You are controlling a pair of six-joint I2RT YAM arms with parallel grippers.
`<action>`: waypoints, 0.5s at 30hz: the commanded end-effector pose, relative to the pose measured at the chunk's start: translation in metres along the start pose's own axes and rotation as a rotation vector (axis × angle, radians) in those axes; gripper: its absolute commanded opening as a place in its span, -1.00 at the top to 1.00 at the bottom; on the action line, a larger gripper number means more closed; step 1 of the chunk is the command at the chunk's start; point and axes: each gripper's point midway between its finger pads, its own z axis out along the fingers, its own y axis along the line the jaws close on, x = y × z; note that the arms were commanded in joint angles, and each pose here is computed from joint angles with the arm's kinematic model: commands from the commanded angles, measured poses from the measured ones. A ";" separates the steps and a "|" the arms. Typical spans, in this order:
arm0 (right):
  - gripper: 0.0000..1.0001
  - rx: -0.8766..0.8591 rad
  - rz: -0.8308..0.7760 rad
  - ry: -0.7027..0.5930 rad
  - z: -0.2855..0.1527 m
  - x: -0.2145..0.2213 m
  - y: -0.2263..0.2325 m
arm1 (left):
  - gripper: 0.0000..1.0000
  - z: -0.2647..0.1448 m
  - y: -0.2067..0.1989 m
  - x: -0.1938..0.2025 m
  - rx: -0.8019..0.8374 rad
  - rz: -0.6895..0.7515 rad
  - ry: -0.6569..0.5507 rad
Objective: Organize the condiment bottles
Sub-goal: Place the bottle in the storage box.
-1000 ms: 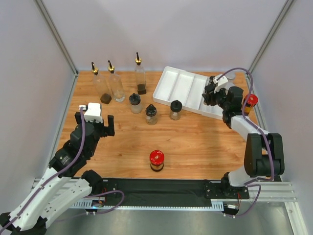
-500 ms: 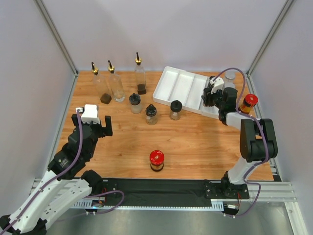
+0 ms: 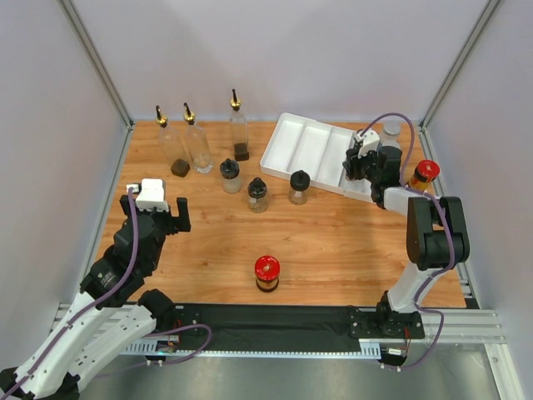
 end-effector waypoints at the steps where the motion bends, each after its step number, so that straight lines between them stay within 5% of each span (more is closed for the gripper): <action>1: 0.25 0.000 -0.028 -0.021 0.007 -0.010 -0.005 | -0.99 0.000 0.004 -0.005 -0.019 -0.019 -0.025; 15: 0.06 -0.005 0.005 0.039 0.012 0.005 -0.005 | -1.00 -0.001 0.005 -0.006 -0.022 -0.023 -0.027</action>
